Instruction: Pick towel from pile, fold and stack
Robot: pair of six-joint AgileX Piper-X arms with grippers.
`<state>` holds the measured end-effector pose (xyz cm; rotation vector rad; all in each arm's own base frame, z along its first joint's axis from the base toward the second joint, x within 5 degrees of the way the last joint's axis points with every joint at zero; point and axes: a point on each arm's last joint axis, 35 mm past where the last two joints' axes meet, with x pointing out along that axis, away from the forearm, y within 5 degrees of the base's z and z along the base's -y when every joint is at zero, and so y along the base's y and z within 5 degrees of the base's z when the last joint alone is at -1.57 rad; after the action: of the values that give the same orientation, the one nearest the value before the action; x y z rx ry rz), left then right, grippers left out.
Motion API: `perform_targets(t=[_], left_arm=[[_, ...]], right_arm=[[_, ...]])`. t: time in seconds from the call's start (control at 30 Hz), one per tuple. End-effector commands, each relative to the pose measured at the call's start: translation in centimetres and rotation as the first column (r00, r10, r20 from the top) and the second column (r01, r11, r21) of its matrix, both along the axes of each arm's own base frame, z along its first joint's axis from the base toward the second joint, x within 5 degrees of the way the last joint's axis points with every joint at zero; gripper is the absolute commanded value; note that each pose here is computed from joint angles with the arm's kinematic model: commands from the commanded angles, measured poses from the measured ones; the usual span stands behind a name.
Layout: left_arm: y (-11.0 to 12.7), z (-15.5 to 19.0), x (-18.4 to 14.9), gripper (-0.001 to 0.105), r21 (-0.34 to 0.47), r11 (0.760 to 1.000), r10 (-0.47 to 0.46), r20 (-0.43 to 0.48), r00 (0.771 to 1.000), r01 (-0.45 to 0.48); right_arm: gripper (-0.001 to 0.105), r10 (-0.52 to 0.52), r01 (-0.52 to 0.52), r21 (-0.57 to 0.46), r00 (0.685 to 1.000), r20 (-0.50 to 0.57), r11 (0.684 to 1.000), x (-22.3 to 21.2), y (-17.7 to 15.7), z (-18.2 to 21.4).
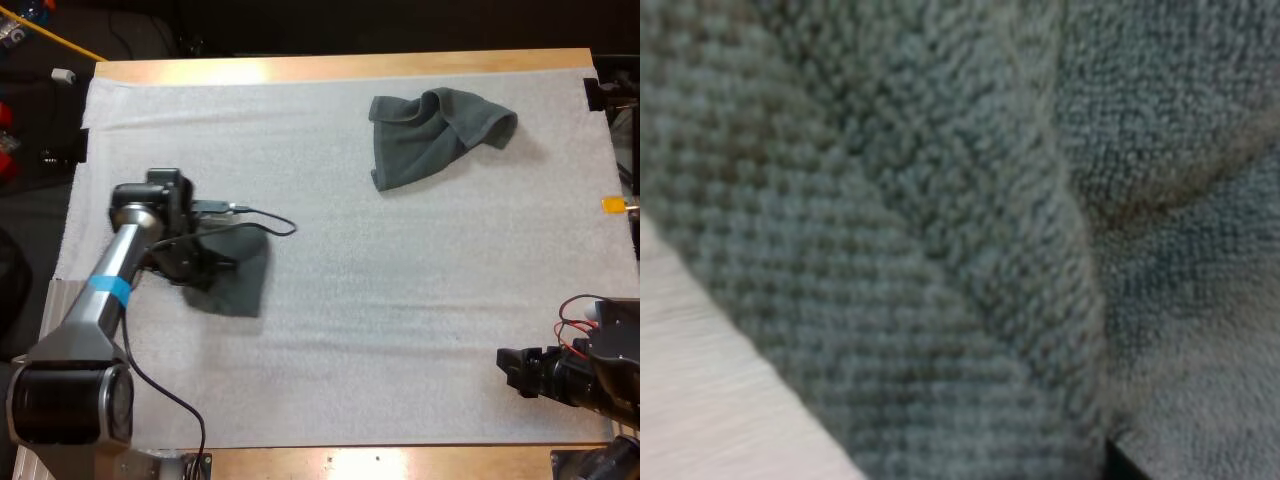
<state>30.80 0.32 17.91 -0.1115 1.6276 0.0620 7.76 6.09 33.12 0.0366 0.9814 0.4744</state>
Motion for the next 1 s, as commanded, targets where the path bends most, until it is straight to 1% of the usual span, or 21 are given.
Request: perform_targets(t=[0.0, 0.13, 0.23, 0.37, 0.5, 0.53, 0.6, 0.63, 0.7, 0.73, 0.77, 0.8, 0.87, 0.9, 0.97], left_arm=[[0.7, 0.4, -0.1, 0.000, 0.054, 0.998, -0.012, -0.002, 1.000, 0.012], [3.0, 0.5, -0.4, 0.000, 0.140, 0.990, 0.018, -0.021, 1.000, -0.015], [4.1, 0.5, -0.5, 0.000, 0.171, 0.984, 0.045, -0.024, 0.999, -0.041], [5.1, 0.5, -0.8, 0.000, 0.174, 0.982, 0.077, -0.032, 0.996, -0.071], [5.4, 0.5, -0.9, 0.001, 0.175, 0.981, 0.088, -0.041, 0.995, -0.080], [5.4, 0.5, -0.9, 0.003, 0.181, 0.980, 0.088, -0.043, 0.995, -0.079], [5.5, 0.5, -1.0, 0.013, 0.189, 0.979, 0.087, -0.046, 0.995, -0.077], [5.5, 0.5, -1.0, 0.023, 0.190, 0.979, 0.087, -0.045, 0.995, -0.077], [5.5, 0.7, -0.9, 0.048, 0.200, 0.977, 0.087, -0.046, 0.995, -0.076], [5.6, 0.9, -0.8, 0.066, 0.216, 0.973, 0.087, -0.047, 0.995, -0.075], [5.7, 1.2, -0.7, 0.077, 0.235, 0.969, 0.088, -0.049, 0.995, -0.074], [5.7, 1.4, -0.7, 0.075, 0.250, 0.965, 0.090, -0.050, 0.995, -0.075], [6.0, 2.3, -0.4, 0.066, 0.300, 0.951, 0.096, -0.047, 0.994, -0.077], [6.0, 2.7, -0.2, 0.063, 0.307, 0.948, 0.101, -0.043, 0.994, -0.083], [6.0, 3.8, 0.0, 0.060, 0.296, 0.949, 0.122, -0.031, 0.992, -0.108]], right_arm=[[0.068, 0.016, -0.016, 0.002, 1.000, 0.010, 1.000, -0.2, -0.1, 0.2], [0.068, 0.016, -0.016, 0.002, 1.000, 0.010, 1.000, -0.2, -0.1, 0.2], [0.068, 0.016, -0.016, 0.002, 1.000, 0.010, 1.000, -0.2, -0.1, 0.2], [0.068, 0.016, -0.016, 0.003, 1.000, 0.010, 1.000, -0.2, -0.1, 0.2], [0.068, 0.019, -0.019, 0.006, 1.000, 0.008, 1.000, -0.2, 0.0, 0.2], [0.068, 0.019, -0.019, 0.006, 1.000, 0.008, 1.000, -0.2, 0.0, 0.2], [0.068, 0.019, -0.019, 0.006, 1.000, 0.008, 1.000, -0.2, 0.0, 0.2], [0.068, 0.019, -0.019, 0.006, 1.000, 0.008, 1.000, -0.2, 0.0, 0.2], [0.068, 0.019, -0.019, 0.006, 1.000, 0.008, 1.000, -0.2, 0.0, 0.2], [0.068, 0.020, -0.020, 0.007, 1.000, 0.007, 1.000, -0.2, 0.0, 0.2], [0.068, 0.024, -0.024, 0.011, 1.000, 0.004, 1.000, -0.2, 0.0, 0.2], [0.068, 0.026, -0.027, 0.013, 1.000, 0.002, 1.000, -0.2, 0.0, 0.2], [0.068, 0.029, -0.029, 0.016, 1.000, 0.000, 0.999, -0.2, 0.0, 0.2], [0.068, 0.029, -0.029, 0.016, 1.000, 0.000, 0.999, -0.2, 0.0, 0.2], [0.068, 0.031, -0.031, 0.014, 1.000, 0.002, 0.999, -0.2, 0.0, 0.2]])
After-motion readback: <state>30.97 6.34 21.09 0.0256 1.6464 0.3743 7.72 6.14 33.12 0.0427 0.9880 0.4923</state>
